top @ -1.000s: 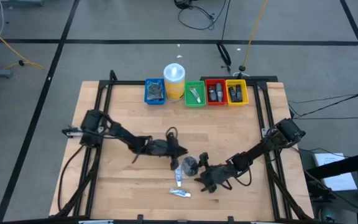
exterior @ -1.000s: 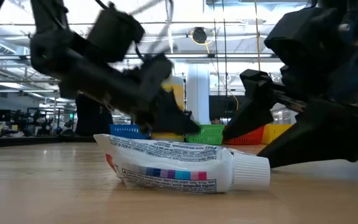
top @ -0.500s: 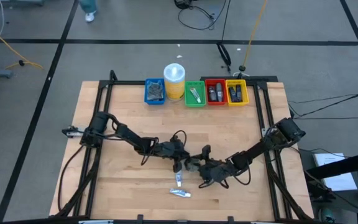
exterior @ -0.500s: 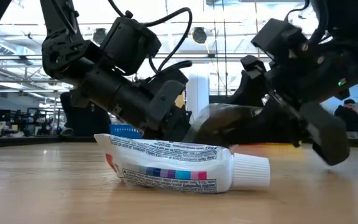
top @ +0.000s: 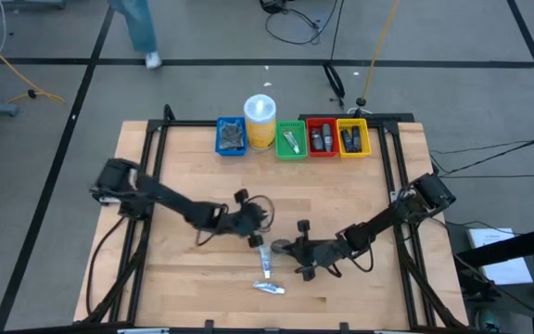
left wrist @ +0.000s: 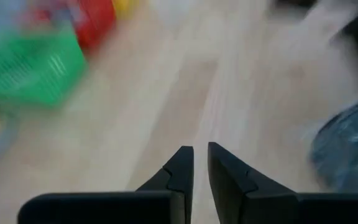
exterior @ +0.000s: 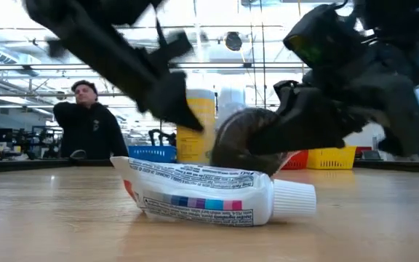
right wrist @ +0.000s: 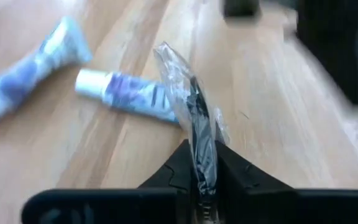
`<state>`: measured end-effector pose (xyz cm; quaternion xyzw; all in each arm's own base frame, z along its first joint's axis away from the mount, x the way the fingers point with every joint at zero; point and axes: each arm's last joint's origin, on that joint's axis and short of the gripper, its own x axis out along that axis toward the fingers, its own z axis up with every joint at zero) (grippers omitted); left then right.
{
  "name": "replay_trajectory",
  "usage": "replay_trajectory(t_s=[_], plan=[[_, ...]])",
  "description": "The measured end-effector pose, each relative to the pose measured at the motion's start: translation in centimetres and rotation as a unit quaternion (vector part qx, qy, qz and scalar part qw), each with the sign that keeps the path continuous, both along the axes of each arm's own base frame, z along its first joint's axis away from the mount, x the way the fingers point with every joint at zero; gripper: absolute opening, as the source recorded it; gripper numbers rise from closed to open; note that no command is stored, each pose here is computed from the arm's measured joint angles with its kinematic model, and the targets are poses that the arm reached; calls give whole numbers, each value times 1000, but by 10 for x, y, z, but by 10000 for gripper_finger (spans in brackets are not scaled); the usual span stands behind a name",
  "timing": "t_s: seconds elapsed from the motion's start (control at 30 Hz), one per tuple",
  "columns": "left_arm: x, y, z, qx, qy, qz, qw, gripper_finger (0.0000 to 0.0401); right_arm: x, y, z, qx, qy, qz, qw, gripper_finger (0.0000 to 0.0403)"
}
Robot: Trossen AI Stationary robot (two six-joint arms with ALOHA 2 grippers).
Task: Pick & Place Travel size toiletries
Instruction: Put the hairbrush into the blue basket
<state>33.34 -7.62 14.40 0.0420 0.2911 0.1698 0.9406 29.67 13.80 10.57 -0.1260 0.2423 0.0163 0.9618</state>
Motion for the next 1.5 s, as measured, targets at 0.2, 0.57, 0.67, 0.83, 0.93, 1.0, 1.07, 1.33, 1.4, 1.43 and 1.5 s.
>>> replay_trajectory(t_s=[0.2, 0.57, 0.67, 0.83, 0.93, 1.0, 1.07, 1.33, 1.4, 1.43, 1.5], plan=[[-16, -55, 25, 122, -61, -45, 990, 47, 7, -13, 12, 112, -18, -42, 993, 40], [-9, -66, 20, 51, -80, -167, 981, 147, 9, -19, 29, 181, -24, 8, 983, 42], [0, -57, 11, 3, -87, -170, 982, 213, 9, -21, 26, 166, -16, -15, 986, 41], [9, -48, -6, -38, -82, -183, 979, 280, 8, -24, 25, 147, -15, -39, 988, 29], [10, -47, -8, -41, -77, -185, 979, 283, 8, -26, 24, 143, -12, -57, 988, 32], [6, -47, -6, -40, -59, -188, 979, 276, 7, -28, 22, 134, -9, -84, 987, 37], [4, -48, 1, -41, -61, -184, 980, 267, 5, -29, 20, 132, -10, -100, 986, 39], [6, -47, 7, -33, -96, -142, 985, 252, 7, -29, 26, 145, -52, -90, 984, 42], [6, -47, 5, -29, -95, -128, 987, 246, 8, -28, 28, 149, -60, -88, 983, 42], [6, -46, 5, -28, -95, -127, 987, 239, 8, -28, 28, 149, -60, -88, 983, 42], [6, -46, 6, -28, -98, -125, 987, 219, 7, -28, 27, 147, -56, -87, 984, 42]])
